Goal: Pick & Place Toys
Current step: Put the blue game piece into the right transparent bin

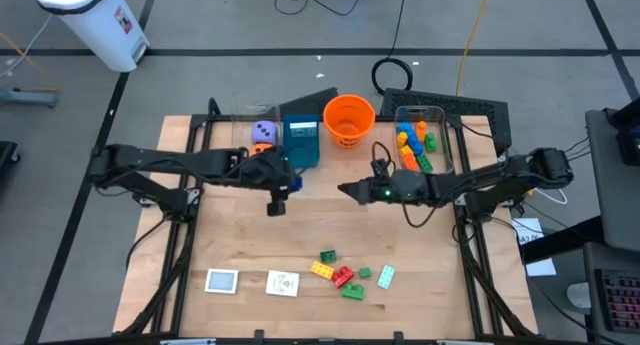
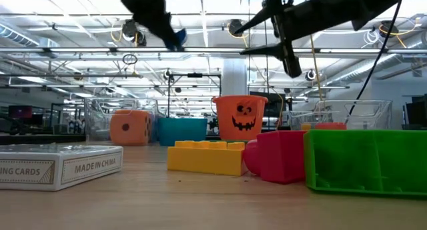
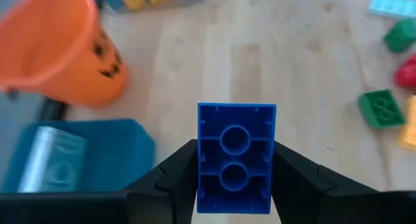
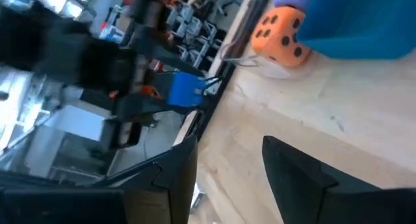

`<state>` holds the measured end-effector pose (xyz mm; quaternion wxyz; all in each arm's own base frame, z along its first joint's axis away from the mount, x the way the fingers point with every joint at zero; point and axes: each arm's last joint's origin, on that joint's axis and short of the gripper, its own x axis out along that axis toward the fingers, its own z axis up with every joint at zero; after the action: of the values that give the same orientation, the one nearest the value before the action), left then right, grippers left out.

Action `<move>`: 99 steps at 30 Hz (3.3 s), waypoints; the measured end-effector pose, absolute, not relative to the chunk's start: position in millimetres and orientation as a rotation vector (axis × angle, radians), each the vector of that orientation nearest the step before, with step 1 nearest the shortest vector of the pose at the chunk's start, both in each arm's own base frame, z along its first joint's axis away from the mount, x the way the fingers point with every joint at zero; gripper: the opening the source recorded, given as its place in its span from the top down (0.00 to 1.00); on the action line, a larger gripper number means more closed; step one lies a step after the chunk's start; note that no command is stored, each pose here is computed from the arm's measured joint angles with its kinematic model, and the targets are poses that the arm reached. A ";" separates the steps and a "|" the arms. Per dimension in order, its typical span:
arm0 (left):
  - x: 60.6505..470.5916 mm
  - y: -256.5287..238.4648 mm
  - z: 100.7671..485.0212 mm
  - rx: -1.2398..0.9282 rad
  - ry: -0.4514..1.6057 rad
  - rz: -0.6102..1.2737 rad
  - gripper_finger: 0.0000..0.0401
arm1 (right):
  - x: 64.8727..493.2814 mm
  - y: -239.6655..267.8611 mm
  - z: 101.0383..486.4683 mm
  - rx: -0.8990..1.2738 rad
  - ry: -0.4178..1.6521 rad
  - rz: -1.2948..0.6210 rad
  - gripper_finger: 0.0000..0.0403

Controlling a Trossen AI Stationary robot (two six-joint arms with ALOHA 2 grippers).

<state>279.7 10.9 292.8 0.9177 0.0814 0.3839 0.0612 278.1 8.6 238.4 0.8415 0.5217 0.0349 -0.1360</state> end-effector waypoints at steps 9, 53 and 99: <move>321.4 6.5 316.5 0.268 0.839 0.099 0.62 | 294.9 2.5 229.2 1.137 0.043 -0.282 0.59; 385.0 10.1 312.1 0.372 0.873 0.018 0.60 | 299.5 0.9 226.0 1.191 0.011 -0.277 0.61; 203.7 20.5 479.7 0.116 0.287 0.218 0.44 | 249.1 -47.5 374.2 0.463 0.278 -0.538 0.82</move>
<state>203.7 20.5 479.7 0.9821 0.0574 0.1428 0.1085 249.1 -47.5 374.2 0.9283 0.2259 0.1356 -0.2624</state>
